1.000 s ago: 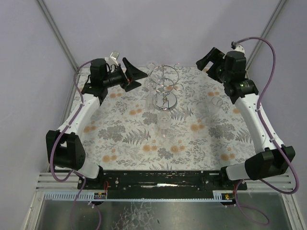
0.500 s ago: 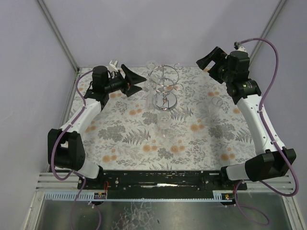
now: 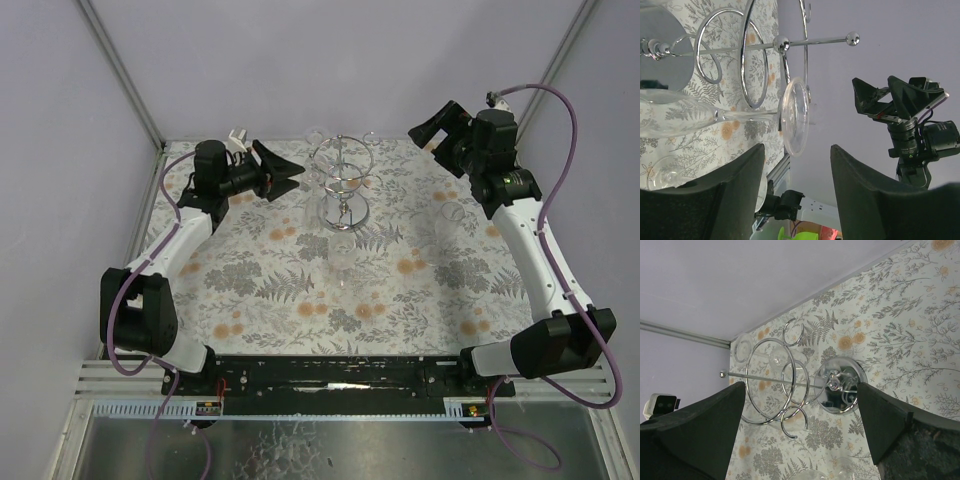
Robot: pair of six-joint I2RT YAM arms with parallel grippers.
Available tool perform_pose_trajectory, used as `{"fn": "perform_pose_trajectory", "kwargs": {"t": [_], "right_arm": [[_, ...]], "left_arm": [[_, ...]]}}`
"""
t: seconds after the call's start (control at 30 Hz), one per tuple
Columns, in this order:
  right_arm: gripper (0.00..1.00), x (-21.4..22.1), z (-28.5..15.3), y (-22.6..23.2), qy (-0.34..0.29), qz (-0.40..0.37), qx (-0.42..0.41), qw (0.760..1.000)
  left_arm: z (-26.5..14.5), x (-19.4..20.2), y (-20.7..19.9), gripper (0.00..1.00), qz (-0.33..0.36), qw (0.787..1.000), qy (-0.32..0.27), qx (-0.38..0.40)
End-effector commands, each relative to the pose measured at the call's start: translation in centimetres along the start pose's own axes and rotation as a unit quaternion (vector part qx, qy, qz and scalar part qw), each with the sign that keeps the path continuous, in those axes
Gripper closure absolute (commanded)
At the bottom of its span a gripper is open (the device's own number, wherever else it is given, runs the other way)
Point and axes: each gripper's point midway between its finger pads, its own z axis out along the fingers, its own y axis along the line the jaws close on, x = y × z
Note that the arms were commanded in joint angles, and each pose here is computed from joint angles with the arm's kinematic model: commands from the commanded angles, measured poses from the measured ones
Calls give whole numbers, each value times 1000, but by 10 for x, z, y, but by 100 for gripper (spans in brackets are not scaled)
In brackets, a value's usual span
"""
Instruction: Take the wine glass off the wine glass rack
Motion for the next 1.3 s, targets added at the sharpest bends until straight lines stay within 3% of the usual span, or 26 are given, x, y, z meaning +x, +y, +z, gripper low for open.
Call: {"fn": "perform_pose_trajectory", "kwargs": {"t": [0.0, 0.67, 1.27], "right_arm": [[1, -16, -13, 20, -26, 2, -40, 999], [1, -13, -22, 17, -32, 3, -37, 999], [1, -9, -25, 15, -28, 9, -40, 999]], "left_arm": [[2, 1, -14, 48, 18, 999, -2, 30], [9, 12, -9, 65, 15, 999, 13, 26], [11, 7, -12, 69, 24, 999, 8, 26]]}}
